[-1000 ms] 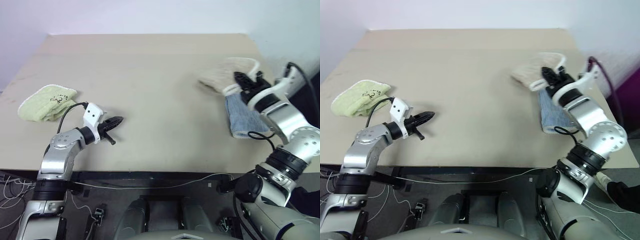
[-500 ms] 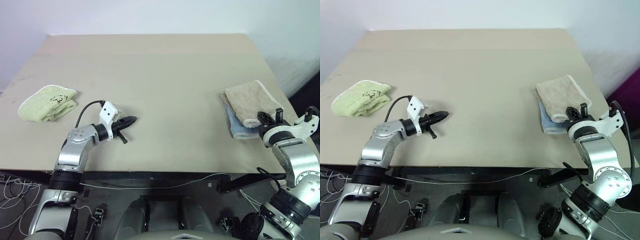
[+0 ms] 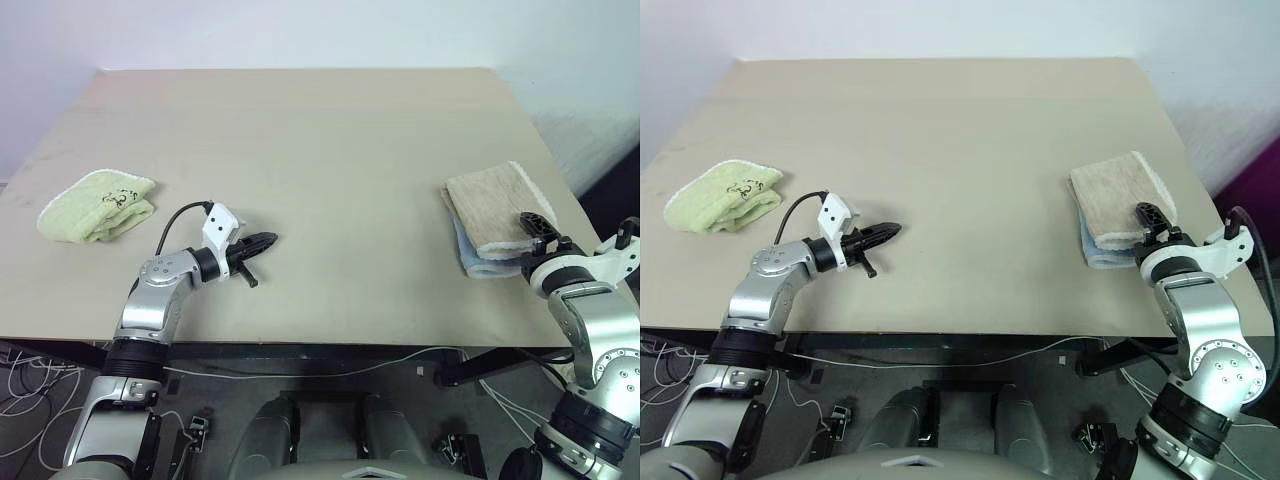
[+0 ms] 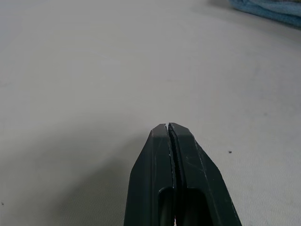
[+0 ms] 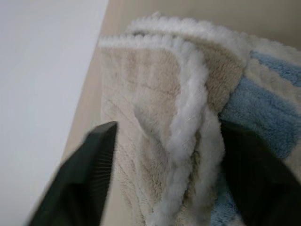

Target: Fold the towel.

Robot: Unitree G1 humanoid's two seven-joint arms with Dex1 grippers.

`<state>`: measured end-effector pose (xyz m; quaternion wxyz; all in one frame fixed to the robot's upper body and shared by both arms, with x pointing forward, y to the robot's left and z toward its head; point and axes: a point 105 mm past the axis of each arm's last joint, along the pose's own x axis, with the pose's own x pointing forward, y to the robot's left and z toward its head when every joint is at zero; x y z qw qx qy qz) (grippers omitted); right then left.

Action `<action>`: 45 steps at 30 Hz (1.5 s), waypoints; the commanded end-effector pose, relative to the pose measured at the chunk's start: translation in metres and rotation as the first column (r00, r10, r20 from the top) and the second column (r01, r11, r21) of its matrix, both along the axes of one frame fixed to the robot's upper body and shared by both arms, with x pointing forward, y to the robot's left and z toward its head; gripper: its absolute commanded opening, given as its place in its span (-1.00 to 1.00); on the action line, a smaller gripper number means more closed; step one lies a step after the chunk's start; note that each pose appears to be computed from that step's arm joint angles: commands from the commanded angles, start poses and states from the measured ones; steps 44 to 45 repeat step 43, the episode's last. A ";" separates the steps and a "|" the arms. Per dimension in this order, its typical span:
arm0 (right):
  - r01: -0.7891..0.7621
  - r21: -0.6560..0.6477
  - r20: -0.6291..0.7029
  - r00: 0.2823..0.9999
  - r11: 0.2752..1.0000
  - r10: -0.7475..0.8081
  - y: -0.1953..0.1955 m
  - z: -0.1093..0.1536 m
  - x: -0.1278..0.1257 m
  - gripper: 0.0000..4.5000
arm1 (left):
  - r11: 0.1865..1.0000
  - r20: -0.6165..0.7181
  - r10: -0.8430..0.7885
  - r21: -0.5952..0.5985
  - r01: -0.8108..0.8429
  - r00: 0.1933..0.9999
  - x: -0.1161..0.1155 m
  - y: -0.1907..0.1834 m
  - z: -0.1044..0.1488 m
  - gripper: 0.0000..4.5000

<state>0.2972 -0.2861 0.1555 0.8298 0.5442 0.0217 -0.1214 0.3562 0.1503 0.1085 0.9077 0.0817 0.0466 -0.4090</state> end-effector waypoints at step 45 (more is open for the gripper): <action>-0.331 -0.936 -0.146 0.670 0.117 0.728 0.175 -0.005 0.060 0.98 | 0.951 0.067 0.310 -0.002 -0.310 0.948 -0.013 0.074 0.011 -0.99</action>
